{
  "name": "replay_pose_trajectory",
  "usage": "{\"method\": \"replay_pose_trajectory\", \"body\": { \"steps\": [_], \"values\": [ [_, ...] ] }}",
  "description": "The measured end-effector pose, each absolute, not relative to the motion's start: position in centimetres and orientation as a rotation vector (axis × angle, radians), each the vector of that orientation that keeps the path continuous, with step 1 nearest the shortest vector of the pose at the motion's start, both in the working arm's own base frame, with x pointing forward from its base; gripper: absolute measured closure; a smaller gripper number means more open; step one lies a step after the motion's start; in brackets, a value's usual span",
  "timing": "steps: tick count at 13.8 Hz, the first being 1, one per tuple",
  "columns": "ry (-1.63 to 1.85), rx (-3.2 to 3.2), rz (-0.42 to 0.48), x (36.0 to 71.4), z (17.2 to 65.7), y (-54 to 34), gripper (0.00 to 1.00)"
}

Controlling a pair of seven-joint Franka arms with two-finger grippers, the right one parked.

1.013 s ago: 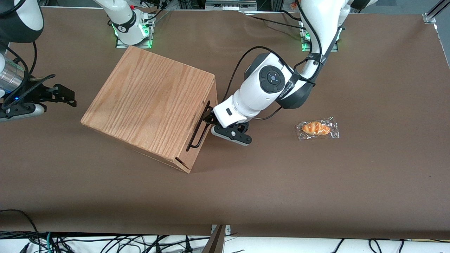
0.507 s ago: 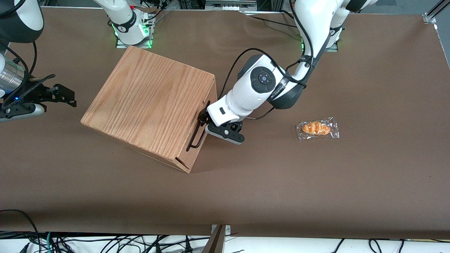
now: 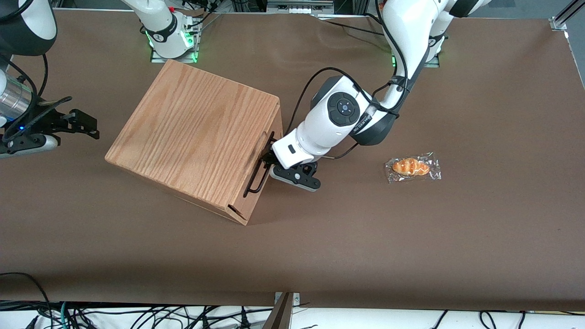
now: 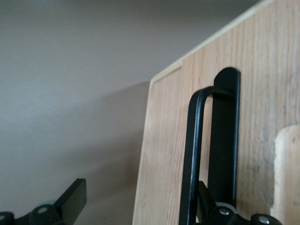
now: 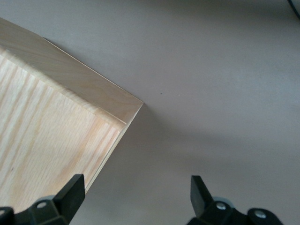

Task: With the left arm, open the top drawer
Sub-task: 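Pull the handle with the left gripper, sliding the drawer out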

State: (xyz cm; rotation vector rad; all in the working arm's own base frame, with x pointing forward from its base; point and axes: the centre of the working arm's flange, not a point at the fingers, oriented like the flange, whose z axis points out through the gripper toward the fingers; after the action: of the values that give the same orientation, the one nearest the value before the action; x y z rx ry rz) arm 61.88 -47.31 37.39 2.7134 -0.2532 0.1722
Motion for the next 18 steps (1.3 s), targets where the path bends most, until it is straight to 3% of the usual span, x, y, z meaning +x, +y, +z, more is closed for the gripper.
{"method": "replay_pose_trajectory", "body": {
  "steps": [8,18],
  "values": [
    [-0.309,2.738,0.189,63.6,36.3,-44.8,0.00],
    [-0.342,2.764,0.143,67.4,36.3,-37.4,0.00]
  ]
}}
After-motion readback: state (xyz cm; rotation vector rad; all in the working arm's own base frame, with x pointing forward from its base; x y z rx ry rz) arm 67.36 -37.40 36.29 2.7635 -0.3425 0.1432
